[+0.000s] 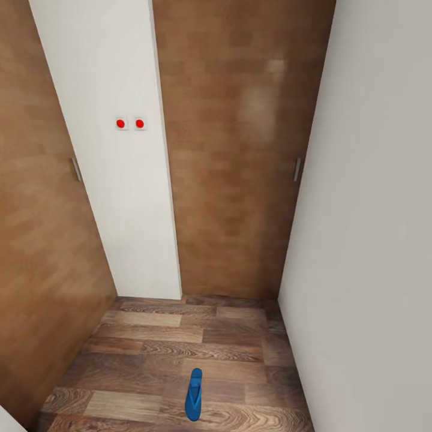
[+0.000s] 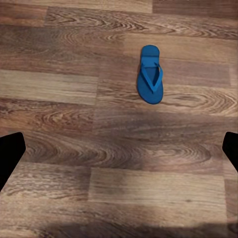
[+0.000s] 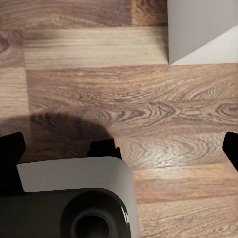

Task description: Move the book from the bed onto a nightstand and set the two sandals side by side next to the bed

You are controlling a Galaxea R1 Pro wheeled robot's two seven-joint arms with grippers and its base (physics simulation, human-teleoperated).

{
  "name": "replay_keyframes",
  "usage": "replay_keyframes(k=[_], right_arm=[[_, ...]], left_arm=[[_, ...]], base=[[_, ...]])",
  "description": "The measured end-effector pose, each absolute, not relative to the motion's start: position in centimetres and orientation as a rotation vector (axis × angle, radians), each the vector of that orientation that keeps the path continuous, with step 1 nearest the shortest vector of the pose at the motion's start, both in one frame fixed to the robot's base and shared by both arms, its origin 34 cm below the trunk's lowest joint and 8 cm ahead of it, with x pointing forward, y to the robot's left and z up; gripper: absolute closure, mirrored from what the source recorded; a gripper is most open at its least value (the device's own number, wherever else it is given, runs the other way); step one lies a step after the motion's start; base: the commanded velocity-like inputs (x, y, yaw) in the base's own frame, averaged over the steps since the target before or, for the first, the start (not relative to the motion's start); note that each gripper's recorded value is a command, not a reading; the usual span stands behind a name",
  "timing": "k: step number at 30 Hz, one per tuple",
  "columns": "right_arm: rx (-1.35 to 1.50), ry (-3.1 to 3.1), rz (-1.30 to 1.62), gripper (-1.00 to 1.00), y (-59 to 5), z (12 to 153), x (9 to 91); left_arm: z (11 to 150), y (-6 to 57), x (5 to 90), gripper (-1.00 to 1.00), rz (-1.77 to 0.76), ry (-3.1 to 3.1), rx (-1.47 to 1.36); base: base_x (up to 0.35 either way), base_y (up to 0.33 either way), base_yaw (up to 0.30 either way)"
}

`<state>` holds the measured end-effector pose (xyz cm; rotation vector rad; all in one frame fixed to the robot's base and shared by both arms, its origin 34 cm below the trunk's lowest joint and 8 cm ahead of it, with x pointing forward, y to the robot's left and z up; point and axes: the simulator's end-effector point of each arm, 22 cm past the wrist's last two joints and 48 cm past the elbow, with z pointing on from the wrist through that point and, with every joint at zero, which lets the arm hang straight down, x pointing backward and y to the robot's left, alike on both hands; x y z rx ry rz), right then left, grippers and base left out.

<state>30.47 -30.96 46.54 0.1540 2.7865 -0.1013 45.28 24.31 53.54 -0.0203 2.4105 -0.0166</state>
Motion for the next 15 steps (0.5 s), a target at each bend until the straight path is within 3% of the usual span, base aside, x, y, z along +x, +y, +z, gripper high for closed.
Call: replay_keyframes(k=[8,15], right_arm=[[0.154,2.786,-0.102,-1.0,-31.01,46.55,30.46],[0.155,2.787,-0.102,-1.0,-30.98,46.54,30.46]], left_arm=[[53.56,24.32,45.28,-1.0,-0.016,2.41,-0.02],[53.54,24.3,45.29,-1.0,-0.017,2.41,-0.02]], base=[[0.228,0.0,0.0],[0.048,0.0,0.0]])
